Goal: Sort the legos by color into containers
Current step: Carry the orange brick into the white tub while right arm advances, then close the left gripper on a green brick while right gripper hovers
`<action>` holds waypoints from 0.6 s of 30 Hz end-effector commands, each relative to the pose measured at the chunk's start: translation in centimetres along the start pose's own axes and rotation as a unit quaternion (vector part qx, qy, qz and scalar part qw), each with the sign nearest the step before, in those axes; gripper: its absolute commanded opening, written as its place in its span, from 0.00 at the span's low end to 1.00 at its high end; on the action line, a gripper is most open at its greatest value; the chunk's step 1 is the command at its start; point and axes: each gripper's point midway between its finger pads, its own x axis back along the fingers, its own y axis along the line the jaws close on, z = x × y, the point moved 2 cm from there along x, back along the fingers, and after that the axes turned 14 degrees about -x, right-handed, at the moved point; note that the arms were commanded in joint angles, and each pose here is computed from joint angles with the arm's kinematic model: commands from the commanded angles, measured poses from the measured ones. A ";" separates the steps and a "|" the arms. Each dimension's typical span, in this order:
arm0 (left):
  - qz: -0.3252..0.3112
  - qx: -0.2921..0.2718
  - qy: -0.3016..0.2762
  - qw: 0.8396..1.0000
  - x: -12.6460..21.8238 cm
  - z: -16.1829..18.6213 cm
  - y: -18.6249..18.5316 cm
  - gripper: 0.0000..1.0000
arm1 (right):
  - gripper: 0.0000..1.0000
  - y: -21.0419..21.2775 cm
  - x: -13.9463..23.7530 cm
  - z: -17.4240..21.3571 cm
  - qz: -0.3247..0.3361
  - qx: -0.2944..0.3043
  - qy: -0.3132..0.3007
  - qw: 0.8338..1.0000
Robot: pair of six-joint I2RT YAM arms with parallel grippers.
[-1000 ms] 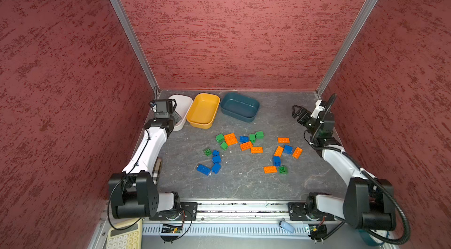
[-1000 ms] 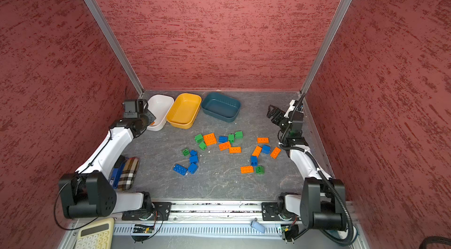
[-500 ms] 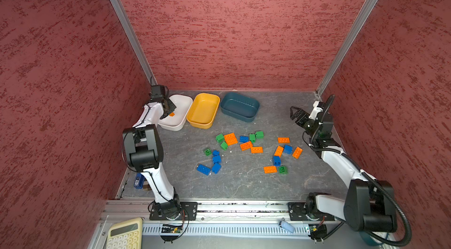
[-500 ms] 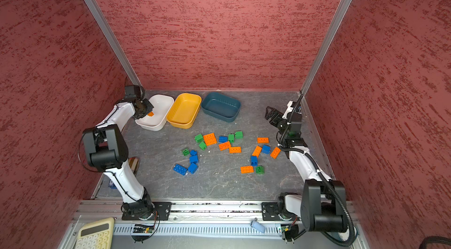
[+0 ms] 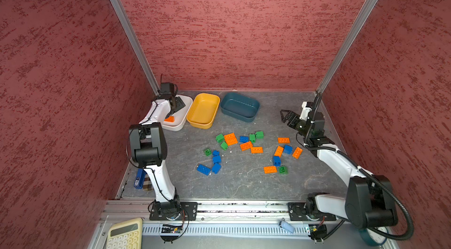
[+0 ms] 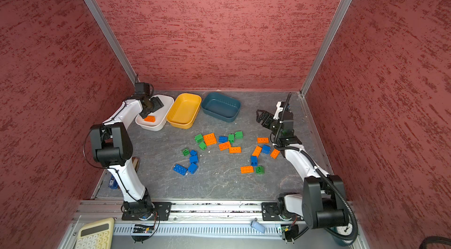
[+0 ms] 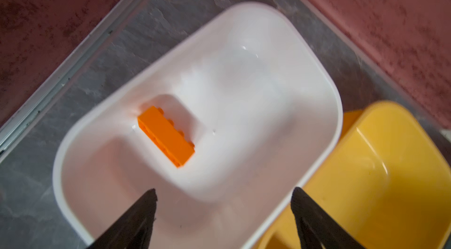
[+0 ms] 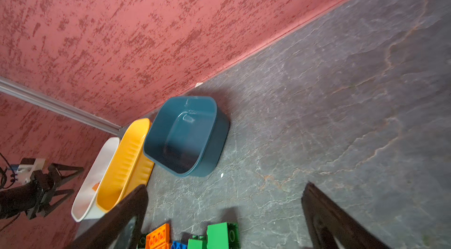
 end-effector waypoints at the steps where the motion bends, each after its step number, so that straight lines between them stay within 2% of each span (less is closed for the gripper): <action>1: 0.003 -0.033 -0.048 0.998 4.5 1.0 -3.1 0.99 | 0.99 1.4 -1.3 1.7 0.008 0.021 0.028 0.999; 6: 0.018 -0.085 -0.035 0.996 7.9 7.4 -7.9 0.99 | 0.99 2.7 -3.4 6.5 0.035 0.067 0.090 0.993; 8: 0.053 -0.089 -0.010 0.995 8.7 10.3 -9.8 1.00 | 0.99 3.9 -3.9 7.7 0.031 0.082 0.099 0.991; 10: 0.081 -0.085 0.014 0.993 9.0 12.6 -11.3 1.00 | 0.99 4.0 -4.8 9.1 0.034 0.079 0.111 0.990; 13: 0.090 -0.085 0.044 0.991 8.8 14.8 -12.7 0.97 | 0.99 4.6 -5.4 9.9 0.025 0.049 0.107 0.993; 18: 0.111 -0.100 0.091 0.985 7.2 17.5 -15.2 0.92 | 0.99 3.8 -5.6 10.0 0.035 0.015 0.090 0.995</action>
